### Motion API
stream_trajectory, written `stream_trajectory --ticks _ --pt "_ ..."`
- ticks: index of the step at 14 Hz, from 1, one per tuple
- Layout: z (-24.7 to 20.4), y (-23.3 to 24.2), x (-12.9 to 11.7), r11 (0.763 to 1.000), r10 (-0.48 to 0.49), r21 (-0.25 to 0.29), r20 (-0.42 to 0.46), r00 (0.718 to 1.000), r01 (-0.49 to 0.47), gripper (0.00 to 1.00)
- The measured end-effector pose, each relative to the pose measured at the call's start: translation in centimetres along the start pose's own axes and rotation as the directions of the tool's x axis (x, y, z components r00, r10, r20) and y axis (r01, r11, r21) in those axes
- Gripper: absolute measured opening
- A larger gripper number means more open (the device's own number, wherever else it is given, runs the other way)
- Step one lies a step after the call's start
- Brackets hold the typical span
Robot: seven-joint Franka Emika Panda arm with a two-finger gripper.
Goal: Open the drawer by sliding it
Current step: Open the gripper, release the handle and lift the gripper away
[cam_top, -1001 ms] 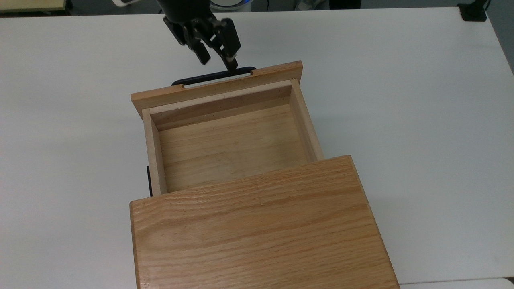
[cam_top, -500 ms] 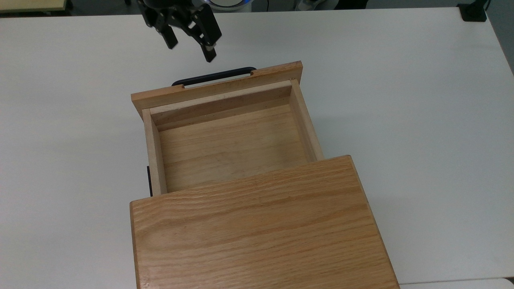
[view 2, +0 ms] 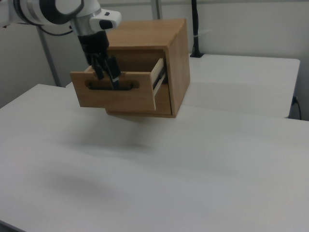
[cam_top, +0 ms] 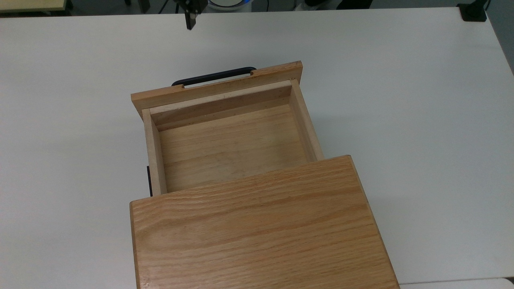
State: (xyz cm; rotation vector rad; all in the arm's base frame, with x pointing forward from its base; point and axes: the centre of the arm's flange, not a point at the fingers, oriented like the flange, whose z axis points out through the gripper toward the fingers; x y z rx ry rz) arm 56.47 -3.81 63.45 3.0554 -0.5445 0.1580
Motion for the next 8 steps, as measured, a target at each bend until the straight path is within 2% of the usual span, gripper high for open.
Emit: stream_trajectory --ticks 4,8 --pt "-0.4 0.6 -1.2 0.985 -0.173 -0.021 0.025 0.985 0.174 1.00" --pt "0.0 0.9 -1.4 0.966 -0.252 -0.058 0.036 0.967 0.253 1.00"
